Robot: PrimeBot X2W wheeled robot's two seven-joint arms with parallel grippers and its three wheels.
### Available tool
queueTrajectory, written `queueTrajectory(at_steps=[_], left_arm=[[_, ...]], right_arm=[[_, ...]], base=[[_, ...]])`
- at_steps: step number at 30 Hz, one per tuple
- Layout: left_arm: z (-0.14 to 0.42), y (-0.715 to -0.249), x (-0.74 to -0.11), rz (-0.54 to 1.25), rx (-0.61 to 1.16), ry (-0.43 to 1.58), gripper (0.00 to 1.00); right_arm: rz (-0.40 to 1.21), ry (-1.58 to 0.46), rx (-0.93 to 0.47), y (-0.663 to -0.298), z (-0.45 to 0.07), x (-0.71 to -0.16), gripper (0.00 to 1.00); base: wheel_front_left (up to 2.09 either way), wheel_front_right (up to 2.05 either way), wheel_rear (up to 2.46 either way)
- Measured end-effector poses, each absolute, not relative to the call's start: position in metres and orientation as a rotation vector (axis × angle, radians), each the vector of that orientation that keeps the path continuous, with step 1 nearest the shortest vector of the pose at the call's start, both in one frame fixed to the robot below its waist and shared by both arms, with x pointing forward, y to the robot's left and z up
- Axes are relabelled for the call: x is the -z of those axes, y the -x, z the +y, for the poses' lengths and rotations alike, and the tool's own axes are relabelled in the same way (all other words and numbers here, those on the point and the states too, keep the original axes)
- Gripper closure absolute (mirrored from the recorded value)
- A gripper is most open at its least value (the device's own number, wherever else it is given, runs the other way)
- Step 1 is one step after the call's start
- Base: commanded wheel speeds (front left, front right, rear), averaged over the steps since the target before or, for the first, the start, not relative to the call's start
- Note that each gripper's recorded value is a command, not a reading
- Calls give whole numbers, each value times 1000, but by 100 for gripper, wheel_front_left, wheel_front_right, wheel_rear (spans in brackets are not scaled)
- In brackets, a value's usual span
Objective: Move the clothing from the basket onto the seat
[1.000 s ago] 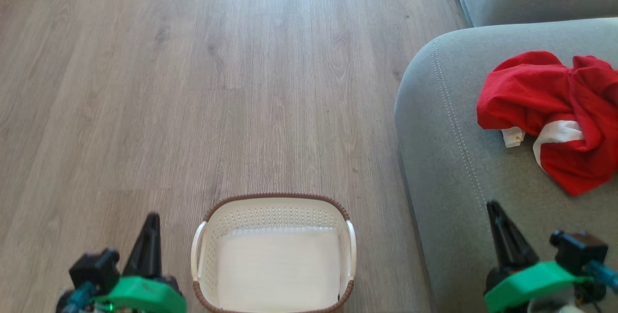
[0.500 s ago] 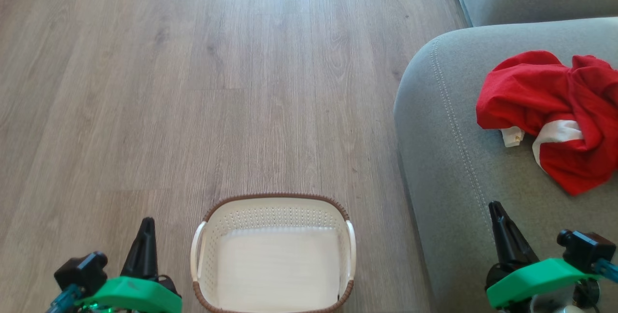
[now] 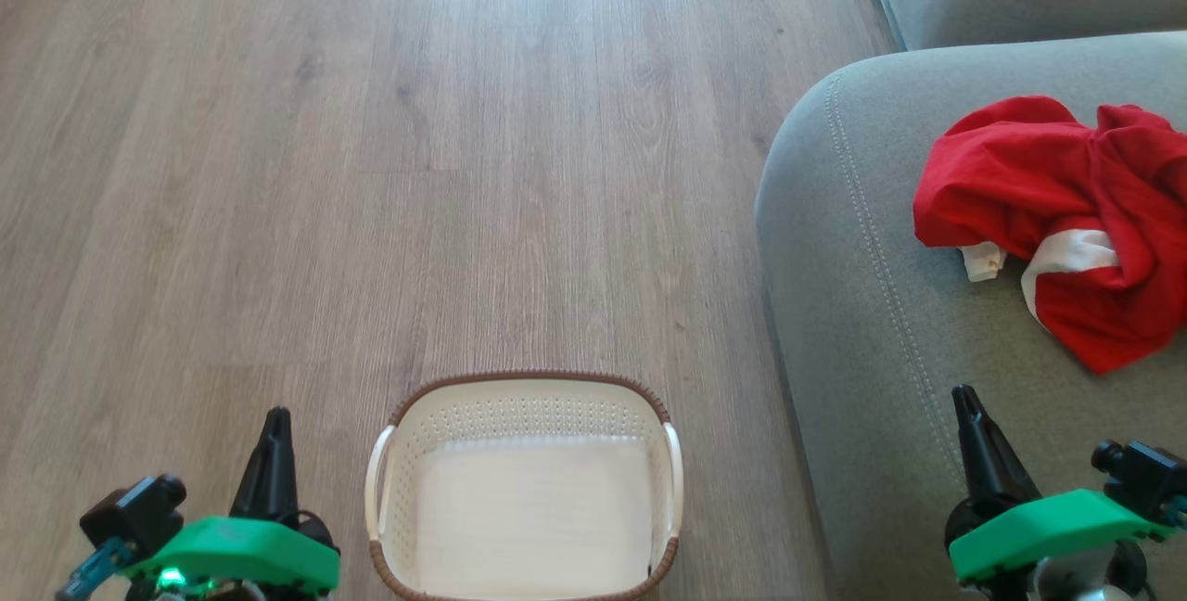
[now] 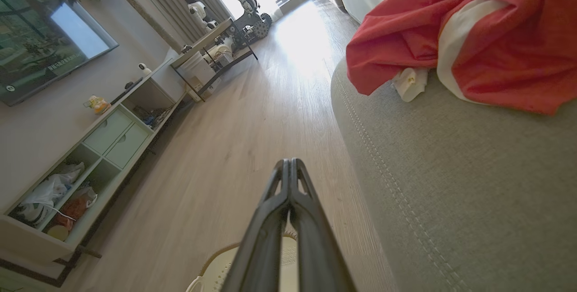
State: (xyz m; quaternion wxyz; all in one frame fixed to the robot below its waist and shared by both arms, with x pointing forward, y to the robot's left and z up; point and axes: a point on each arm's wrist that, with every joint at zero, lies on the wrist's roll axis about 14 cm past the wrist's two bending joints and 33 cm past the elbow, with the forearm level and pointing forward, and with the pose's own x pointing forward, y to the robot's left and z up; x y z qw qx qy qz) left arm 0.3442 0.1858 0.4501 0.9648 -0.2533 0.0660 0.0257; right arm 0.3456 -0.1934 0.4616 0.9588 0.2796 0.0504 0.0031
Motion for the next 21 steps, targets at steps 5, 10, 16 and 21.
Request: queueTrajectory(at_steps=[5, 10, 16, 21], left_arm=[[186, -344, -449, 143, -62, 568, 100], [187, -344, -447, 152, -72, 621, 100], [187, -345, -447, 156, -80, 686, 100], [190, -350, -451, 145, -89, 740, 100]], right_arm=[[104, -615, 7, -347, -196, -462, 100], [100, -665, 11, -352, -196, -465, 100], [110, -734, 28, -351, -195, -463, 100], [112, -782, 47, -351, -199, -461, 100]], base=[[0, 0, 0], [0, 0, 0], [0, 0, 0], [0, 0, 0]])
